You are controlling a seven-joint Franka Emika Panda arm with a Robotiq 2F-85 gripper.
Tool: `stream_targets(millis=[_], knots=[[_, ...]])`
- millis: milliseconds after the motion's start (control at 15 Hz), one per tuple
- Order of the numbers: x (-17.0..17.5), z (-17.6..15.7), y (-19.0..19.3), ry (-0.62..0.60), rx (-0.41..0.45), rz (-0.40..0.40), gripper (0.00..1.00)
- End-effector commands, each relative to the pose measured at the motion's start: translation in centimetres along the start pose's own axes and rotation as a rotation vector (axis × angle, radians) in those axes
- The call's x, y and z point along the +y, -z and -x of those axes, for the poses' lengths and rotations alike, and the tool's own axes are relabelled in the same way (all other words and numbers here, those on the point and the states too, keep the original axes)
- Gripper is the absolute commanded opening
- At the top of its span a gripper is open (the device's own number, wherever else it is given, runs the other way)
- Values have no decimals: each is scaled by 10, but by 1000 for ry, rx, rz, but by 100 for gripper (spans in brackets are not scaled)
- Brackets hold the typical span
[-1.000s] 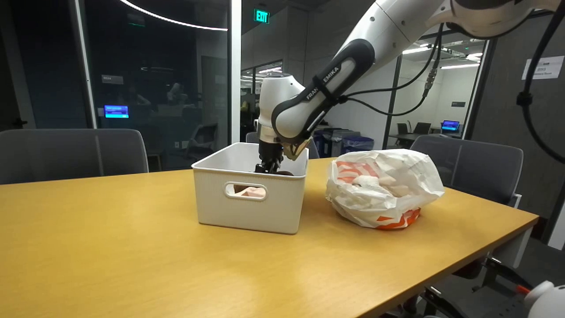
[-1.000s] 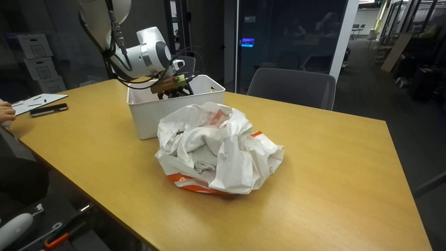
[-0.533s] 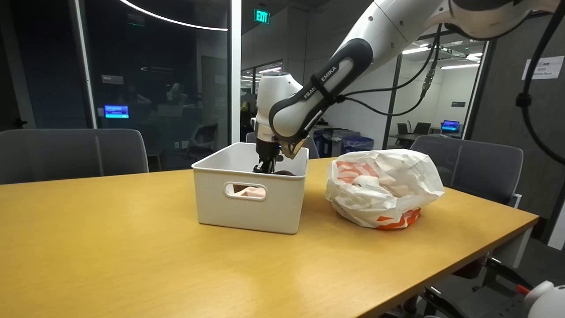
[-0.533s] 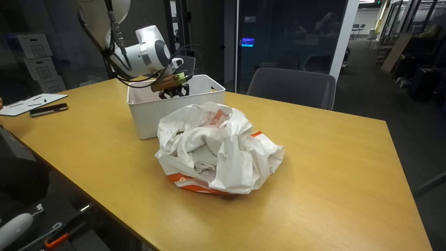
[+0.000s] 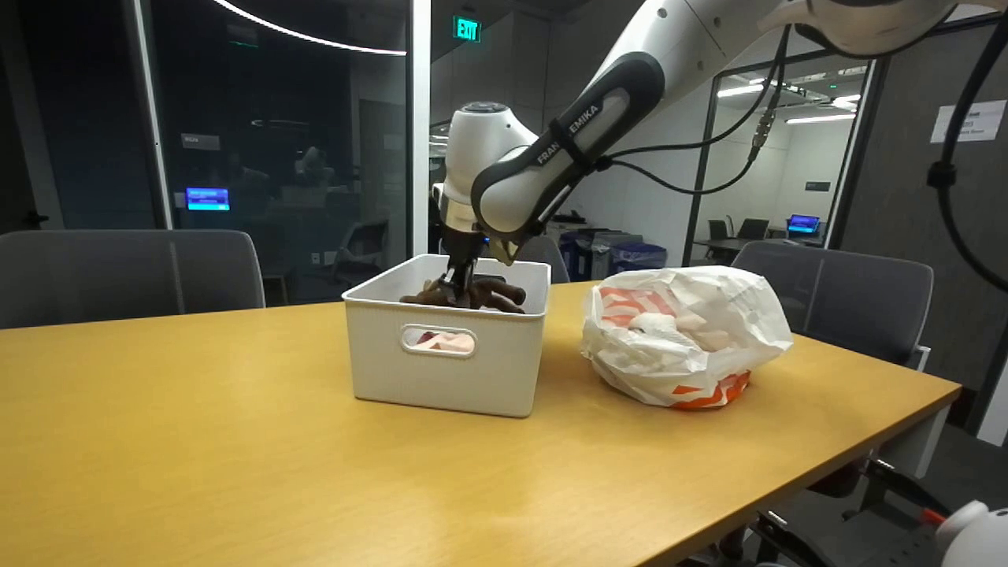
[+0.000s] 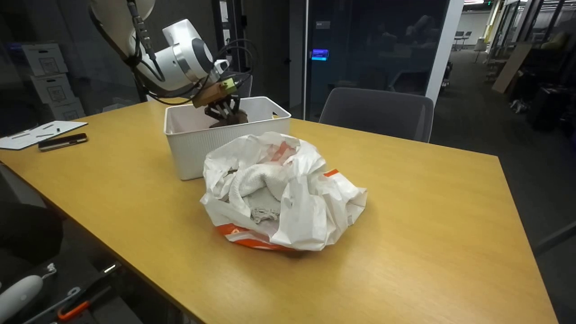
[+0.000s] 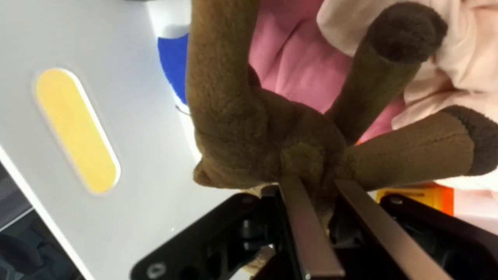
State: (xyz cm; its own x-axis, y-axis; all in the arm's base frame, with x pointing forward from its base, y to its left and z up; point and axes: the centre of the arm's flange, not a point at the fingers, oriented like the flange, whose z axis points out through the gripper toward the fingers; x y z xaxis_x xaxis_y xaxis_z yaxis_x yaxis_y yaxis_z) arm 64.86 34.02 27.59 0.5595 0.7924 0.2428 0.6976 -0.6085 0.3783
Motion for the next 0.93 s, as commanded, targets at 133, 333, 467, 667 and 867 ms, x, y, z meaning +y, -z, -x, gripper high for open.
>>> stream_targets(millis=[133,333,467,667,867], knots=[[4,-22,78,-32,141,189,8],[17,-9,147,-39,180,340,8],[28,-2,185,-81,218,431,8],[48,27,238,-183,179,571,8],[53,67,279,-314,64,666,8]])
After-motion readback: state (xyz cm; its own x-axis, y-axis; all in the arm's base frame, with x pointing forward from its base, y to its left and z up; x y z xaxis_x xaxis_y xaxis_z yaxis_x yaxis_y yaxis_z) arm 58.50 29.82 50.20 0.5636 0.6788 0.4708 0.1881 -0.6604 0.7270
